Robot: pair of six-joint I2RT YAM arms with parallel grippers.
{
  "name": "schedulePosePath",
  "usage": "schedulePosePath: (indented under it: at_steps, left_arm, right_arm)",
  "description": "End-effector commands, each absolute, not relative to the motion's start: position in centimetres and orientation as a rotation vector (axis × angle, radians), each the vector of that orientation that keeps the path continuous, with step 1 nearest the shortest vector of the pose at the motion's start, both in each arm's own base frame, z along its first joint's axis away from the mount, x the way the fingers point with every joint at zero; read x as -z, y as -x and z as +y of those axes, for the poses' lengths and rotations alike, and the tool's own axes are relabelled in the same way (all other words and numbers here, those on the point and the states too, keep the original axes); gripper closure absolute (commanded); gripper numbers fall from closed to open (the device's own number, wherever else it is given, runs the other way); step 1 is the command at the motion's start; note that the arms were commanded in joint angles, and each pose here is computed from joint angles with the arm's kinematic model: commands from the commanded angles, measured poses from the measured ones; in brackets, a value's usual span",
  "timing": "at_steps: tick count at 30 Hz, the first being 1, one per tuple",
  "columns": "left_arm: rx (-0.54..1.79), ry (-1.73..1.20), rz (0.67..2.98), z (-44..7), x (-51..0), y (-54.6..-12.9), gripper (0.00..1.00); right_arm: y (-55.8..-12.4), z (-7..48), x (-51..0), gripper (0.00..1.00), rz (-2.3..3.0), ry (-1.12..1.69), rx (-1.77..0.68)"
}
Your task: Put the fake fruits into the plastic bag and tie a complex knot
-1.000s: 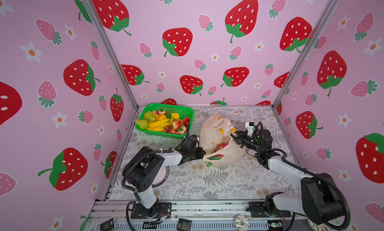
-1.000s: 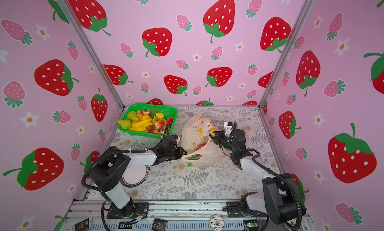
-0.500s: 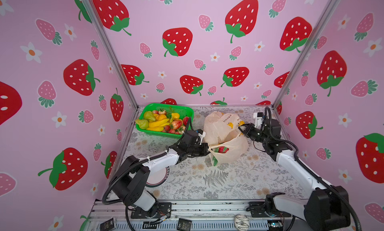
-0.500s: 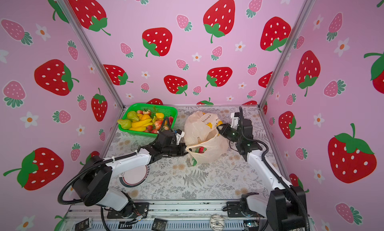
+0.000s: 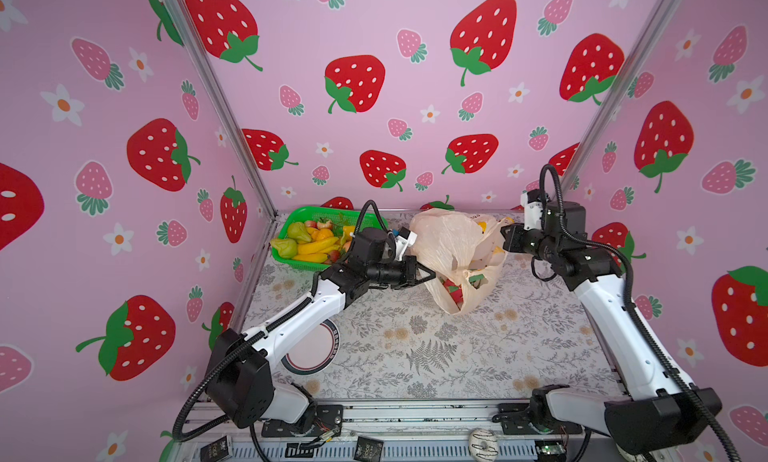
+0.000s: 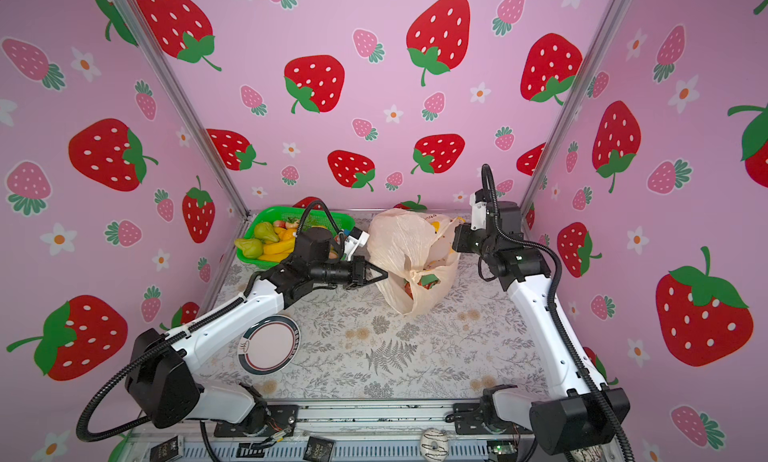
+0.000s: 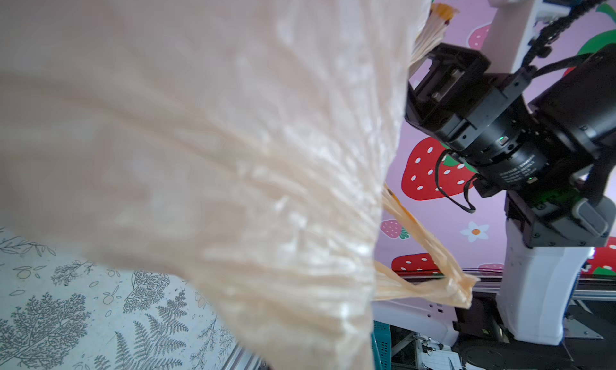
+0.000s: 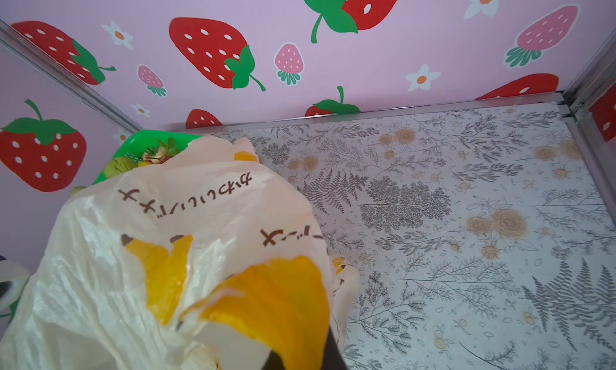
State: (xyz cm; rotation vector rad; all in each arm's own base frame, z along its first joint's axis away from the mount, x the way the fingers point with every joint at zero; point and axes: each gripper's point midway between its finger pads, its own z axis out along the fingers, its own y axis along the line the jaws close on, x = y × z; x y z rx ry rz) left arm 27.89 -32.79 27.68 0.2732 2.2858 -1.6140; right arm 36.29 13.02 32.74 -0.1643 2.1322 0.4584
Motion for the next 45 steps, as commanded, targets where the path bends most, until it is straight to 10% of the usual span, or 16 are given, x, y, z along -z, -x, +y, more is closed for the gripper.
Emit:
schedulePosePath:
  at_steps: [1, 22, 34, 45]
  left_arm:
    - [1.755, -0.234, 2.252, -32.6, -29.1, -27.5, 1.00]
    - [1.719, -0.114, 2.365, -31.9, -24.2, -29.0, 0.99]
    - [1.270, 0.110, 2.429, -24.6, -18.8, -32.6, 0.61]
    - [0.733, -0.102, 2.261, -21.1, -24.3, -31.6, 0.38]
  right_arm:
    - [-35.7, 11.7, -33.3, 0.93, 2.157, 0.226, -0.337]
    - [-35.9, 13.6, -35.2, 0.93, 2.128, 0.314, -0.435]
    - [-37.1, 19.1, -29.0, 0.93, 2.126, 0.412, -0.816]
    - [-36.4, 20.4, -30.0, 0.93, 2.032, 0.460, -0.929]
